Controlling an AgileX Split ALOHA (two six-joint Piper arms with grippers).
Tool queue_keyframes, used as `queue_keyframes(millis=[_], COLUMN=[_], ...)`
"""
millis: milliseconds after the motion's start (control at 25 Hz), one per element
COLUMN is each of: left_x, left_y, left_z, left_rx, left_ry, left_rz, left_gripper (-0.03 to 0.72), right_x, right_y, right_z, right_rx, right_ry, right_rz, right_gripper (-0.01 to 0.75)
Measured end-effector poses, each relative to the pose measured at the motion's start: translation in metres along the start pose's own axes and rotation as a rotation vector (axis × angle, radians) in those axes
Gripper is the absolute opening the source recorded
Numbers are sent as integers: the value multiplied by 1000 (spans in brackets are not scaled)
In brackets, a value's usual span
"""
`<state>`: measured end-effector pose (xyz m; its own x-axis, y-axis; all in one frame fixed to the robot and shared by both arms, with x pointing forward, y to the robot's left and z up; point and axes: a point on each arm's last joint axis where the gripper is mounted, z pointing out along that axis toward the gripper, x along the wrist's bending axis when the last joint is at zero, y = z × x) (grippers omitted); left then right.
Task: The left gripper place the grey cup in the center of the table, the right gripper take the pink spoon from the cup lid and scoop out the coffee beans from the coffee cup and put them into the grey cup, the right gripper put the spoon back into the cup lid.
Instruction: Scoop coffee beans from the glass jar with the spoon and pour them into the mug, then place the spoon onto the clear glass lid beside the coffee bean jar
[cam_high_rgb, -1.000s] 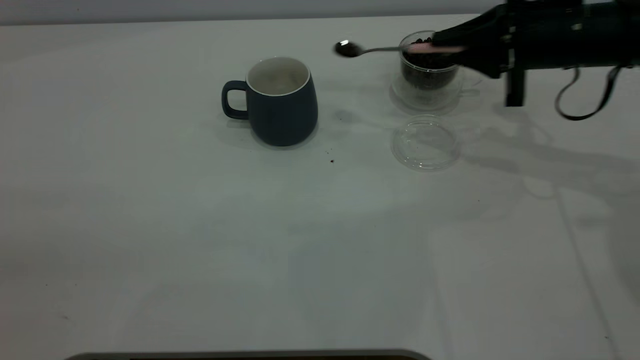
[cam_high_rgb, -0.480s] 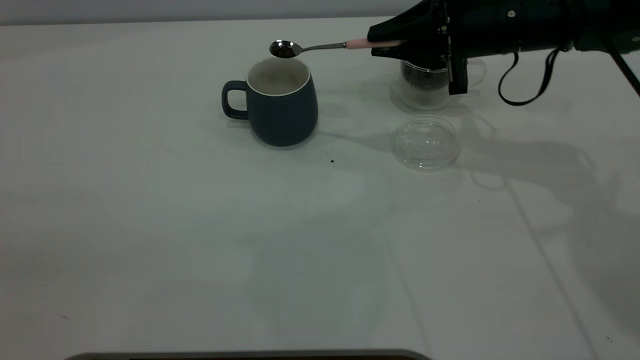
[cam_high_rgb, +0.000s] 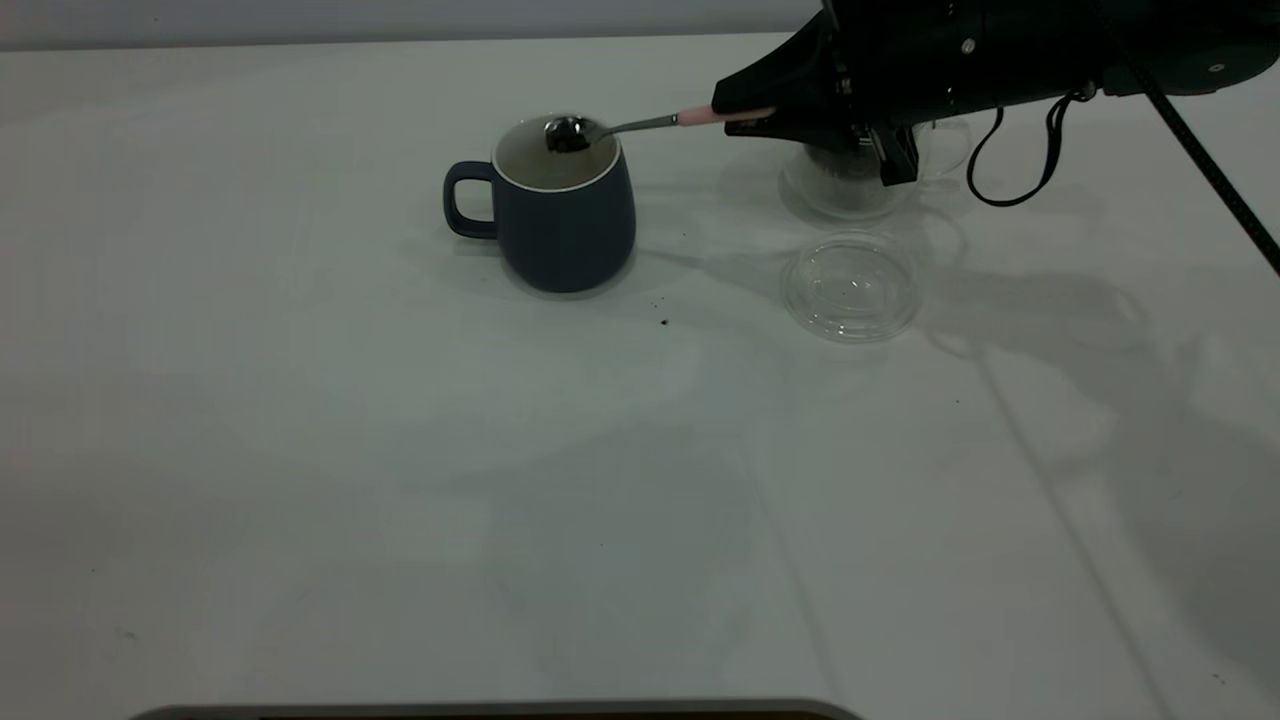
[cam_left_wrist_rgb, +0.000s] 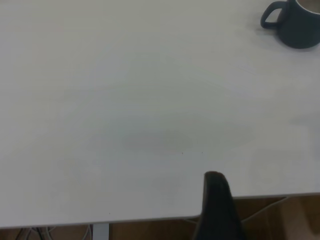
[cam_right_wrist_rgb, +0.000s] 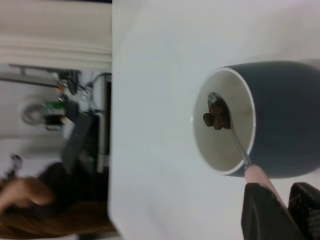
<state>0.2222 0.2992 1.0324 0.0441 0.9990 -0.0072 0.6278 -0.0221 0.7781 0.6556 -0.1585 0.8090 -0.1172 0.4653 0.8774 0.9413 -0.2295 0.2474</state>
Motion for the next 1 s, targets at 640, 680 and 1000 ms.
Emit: queue_keyframes(millis=[640, 680, 1000], left_x=[0, 0, 0], left_y=[0, 0, 0], left_z=[0, 0, 0], left_rx=[0, 0, 0], left_ry=[0, 0, 0], left_rz=[0, 0, 0], left_gripper=[565, 565, 565], right_x=[13, 16, -2], right_y=[5, 7, -12], right_z=[-15, -23, -123], right_rx=[-1, -5, -109], right_ry=[-4, -7, -66], right_rz=[-403, -350, 63], right_gripper=[110, 110, 110])
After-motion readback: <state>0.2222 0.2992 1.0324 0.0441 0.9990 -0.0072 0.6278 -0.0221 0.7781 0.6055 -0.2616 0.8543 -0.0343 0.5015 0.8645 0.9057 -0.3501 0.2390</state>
